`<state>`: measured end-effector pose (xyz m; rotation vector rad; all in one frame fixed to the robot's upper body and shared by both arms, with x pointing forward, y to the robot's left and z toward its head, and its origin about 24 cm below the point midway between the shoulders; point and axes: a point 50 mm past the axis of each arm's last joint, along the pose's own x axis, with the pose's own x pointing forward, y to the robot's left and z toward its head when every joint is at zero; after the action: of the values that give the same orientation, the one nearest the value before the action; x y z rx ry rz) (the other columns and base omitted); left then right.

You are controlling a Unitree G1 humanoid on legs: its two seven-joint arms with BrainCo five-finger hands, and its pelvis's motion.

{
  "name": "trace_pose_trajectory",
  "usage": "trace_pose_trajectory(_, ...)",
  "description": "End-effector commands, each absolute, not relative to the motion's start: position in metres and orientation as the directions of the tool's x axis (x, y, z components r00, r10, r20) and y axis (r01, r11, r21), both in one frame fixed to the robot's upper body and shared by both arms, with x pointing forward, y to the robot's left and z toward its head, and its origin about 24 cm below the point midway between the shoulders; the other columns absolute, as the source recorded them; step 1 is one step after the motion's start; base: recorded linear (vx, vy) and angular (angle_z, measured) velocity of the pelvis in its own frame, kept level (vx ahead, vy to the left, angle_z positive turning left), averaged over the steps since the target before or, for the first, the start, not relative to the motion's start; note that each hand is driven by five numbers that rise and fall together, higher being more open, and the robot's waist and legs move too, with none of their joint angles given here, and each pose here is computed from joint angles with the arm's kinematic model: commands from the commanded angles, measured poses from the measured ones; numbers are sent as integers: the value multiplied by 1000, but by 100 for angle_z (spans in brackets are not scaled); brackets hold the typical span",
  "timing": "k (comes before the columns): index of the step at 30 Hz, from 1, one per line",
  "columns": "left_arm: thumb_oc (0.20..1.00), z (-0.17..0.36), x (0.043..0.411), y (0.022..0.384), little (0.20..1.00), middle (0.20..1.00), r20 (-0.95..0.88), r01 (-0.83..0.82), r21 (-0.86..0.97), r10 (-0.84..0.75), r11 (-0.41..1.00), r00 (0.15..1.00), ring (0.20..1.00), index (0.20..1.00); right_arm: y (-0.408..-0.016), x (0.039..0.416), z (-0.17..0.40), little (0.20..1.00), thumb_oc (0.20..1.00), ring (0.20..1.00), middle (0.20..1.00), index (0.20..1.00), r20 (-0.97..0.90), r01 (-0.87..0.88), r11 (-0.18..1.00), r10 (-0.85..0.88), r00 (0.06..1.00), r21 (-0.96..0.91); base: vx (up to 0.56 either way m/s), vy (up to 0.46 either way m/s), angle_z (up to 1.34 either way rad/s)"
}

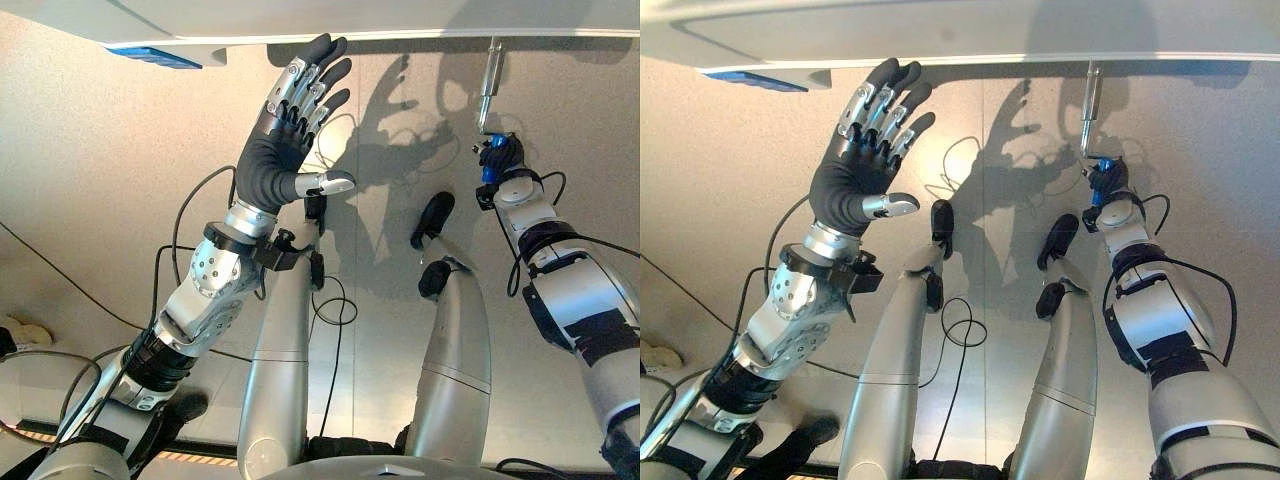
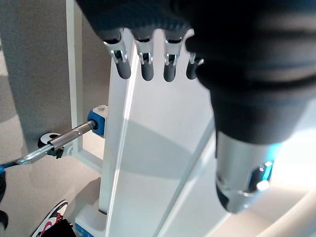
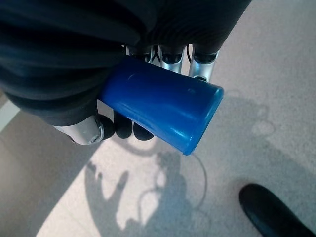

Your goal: Raise the hospital bed

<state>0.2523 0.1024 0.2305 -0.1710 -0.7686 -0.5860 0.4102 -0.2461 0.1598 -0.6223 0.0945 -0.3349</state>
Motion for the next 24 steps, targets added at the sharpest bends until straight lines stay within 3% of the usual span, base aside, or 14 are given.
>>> trace_pose_trajectory(1,1000,244,235,98,1000,1000,782,594,14,-379,804,495,1000,1000,-222,410,133,200,200,200,200,200,-85,111,704,-237,968,-702,0,0,0)
trace_pose_trajectory(17,1000,244,239,107,1000,1000,778,545,-41,-316,837,543,1000,1000,-98,405,104,200,200,200,200,200,-143,-195,725,133,981,-661,-1,4,-1)
trace_pose_trajectory(24,1000,243,239,113,1000,1000,779,523,-52,-293,851,554,1000,1000,-31,385,118,200,200,200,200,200,-38,-356,698,428,903,-622,0,0,0)
